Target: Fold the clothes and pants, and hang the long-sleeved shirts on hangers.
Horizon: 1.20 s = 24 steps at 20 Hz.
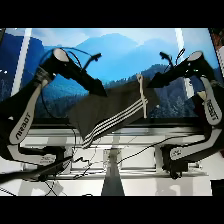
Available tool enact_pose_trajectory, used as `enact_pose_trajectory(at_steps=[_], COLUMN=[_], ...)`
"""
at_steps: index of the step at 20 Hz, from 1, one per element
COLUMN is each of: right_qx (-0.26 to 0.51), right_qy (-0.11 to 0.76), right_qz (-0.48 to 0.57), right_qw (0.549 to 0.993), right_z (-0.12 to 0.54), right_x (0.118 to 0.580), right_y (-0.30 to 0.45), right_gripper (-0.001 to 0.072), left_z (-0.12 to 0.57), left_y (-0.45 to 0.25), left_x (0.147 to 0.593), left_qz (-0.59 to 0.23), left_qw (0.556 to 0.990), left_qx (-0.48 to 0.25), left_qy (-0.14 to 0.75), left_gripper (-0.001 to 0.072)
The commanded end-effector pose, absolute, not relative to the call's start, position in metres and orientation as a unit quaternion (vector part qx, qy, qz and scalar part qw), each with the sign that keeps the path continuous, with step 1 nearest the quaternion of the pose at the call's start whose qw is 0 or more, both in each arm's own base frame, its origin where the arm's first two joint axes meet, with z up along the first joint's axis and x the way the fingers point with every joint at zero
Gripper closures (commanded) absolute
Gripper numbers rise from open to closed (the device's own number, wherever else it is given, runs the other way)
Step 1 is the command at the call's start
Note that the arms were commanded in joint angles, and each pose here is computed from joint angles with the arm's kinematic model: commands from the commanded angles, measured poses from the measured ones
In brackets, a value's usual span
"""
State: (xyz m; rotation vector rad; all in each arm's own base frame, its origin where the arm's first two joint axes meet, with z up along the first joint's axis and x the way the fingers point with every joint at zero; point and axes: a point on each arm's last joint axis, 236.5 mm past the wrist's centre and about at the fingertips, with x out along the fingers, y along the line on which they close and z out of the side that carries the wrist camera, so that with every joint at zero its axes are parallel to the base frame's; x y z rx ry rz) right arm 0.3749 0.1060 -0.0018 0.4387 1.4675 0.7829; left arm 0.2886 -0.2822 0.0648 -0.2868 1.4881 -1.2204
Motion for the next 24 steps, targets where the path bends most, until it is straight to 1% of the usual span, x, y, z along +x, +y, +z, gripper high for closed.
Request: enact_pose_trajectory(at_steps=[1,3,5,7,8,10,12,14,16,18,19,20,21,22,23,24], right_qx=[0.181,0.164,0.148,0.144,0.151,0.173,0.211,0.239,0.265,0.296,0.310,0.322,0.333,0.335,0.337,0.340], right_qy=[0.587,0.539,0.487,0.446,0.431,0.413,0.391,0.384,0.384,0.375,0.366,0.354,0.338,0.329,0.323,0.318], right_qz=[0.241,0.128,-0.002,-0.122,-0.183,-0.295,-0.398,-0.475,-0.545,-0.590,-0.604,-0.615,-0.625,-0.626,-0.619,-0.610], right_qw=[0.752,0.816,0.861,0.875,0.870,0.844,0.803,0.754,0.697,0.651,0.636,0.627,0.620,0.623,0.632,0.641], right_z=[0.067,0.112,0.157,0.191,0.204,0.221,0.232,0.236,0.235,0.231,0.230,0.231,0.232,0.233,0.234,0.234], right_x=[0.404,0.410,0.395,0.360,0.335,0.280,0.221,0.164,0.109,0.071,0.058,0.051,0.048,0.050,0.056,0.063], right_y=[0.070,0.013,-0.055,-0.117,-0.145,-0.192,-0.226,-0.244,-0.257,-0.266,-0.268,-0.270,-0.273,-0.275,-0.277,-0.278], right_gripper=[0.0690,0.0690,0.0690,0.0690,0.0690,0.0690,0.0690,0.0690,0.0690,0.0689,0.0689,0.0672,0.0567,0.0384,0.0250,0.0231], left_z=[0.121,0.147,0.166,0.192,0.208,0.240,0.256,0.259,0.255,0.252,0.250,0.249,0.248,0.248,0.247,0.247], left_y=[-0.261,-0.239,-0.195,-0.141,-0.118,-0.081,-0.058,-0.049,-0.049,-0.050,-0.050,-0.050,-0.050,-0.050,-0.050,-0.050], left_x=[0.308,0.325,0.349,0.368,0.373,0.375,0.372,0.372,0.374,0.376,0.377,0.378,0.379,0.379,0.379,0.380], left_qz=[-0.534,-0.508,-0.431,-0.341,-0.305,-0.249,-0.217,-0.206,-0.207,-0.210,-0.210,-0.210,-0.210,-0.210,-0.211,-0.211], left_qw=[0.607,0.666,0.751,0.825,0.851,0.891,0.908,0.912,0.910,0.908,0.907,0.907,0.906,0.906,0.906,0.906], left_qx=[-0.103,-0.071,-0.018,0.022,0.031,0.030,0.025,0.022,0.020,0.018,0.017,0.017,0.016,0.016,0.016,0.015], left_qy=[0.580,0.542,0.500,0.451,0.427,0.379,0.356,0.354,0.358,0.362,0.363,0.365,0.366,0.367,0.368,0.368], left_gripper=[0.0699,0.0699,0.0699,0.0698,0.0697,0.0697,0.0696,0.0697,0.0697,0.0696,0.0696,0.0696,0.0696,0.0696,0.0697,0.0696])
